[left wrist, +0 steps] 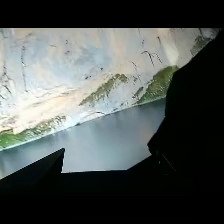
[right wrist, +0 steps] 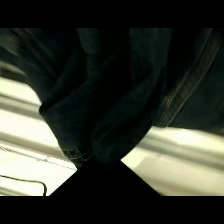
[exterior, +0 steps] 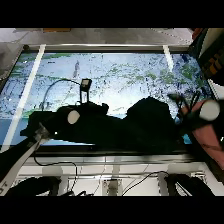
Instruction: Fold the clothes and pants, and hang the long-sleeved shirts on hangers.
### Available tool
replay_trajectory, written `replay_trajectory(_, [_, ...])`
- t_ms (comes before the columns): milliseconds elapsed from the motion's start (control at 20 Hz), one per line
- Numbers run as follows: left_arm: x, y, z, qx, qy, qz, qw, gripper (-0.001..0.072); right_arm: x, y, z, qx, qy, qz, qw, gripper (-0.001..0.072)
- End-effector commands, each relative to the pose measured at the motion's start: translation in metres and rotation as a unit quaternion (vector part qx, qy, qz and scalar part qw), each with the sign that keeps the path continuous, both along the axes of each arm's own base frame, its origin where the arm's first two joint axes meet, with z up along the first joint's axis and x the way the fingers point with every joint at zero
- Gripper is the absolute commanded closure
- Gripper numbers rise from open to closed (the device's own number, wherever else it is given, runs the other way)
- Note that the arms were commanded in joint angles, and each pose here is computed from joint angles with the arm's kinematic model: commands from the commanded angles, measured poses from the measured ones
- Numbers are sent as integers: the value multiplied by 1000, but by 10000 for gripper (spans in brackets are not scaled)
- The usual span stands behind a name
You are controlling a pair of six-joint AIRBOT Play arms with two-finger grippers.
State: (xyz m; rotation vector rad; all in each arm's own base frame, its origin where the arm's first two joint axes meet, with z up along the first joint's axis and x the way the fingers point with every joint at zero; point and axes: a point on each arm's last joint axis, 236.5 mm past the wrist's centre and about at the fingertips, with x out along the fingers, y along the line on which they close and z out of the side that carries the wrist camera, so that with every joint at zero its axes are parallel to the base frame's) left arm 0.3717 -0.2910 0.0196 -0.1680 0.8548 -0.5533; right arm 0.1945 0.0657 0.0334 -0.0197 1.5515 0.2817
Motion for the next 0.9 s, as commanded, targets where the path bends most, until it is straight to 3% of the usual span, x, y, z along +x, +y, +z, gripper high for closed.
replay_trajectory(0, [-22, -43, -24, -43, 50, -5, 998, 65, -61, -11, -58, -17, 60, -44, 997, 679])
replay_trajectory(200, [-4, -73, -25, -129, 59, 59, 988, 63, -64, -12, -66, -16, 55, -51, 997, 679])
replay_trajectory(550, [9, -134, -23, -158, 94, 34, 982, 61, -36, -8, -66, -5, -4, -60, 998, 678])
replay_trajectory(850, [1, -149, -65, -187, 190, 71, 961, 68, -33, -8, -66, -4, -10, -61, 998, 678])
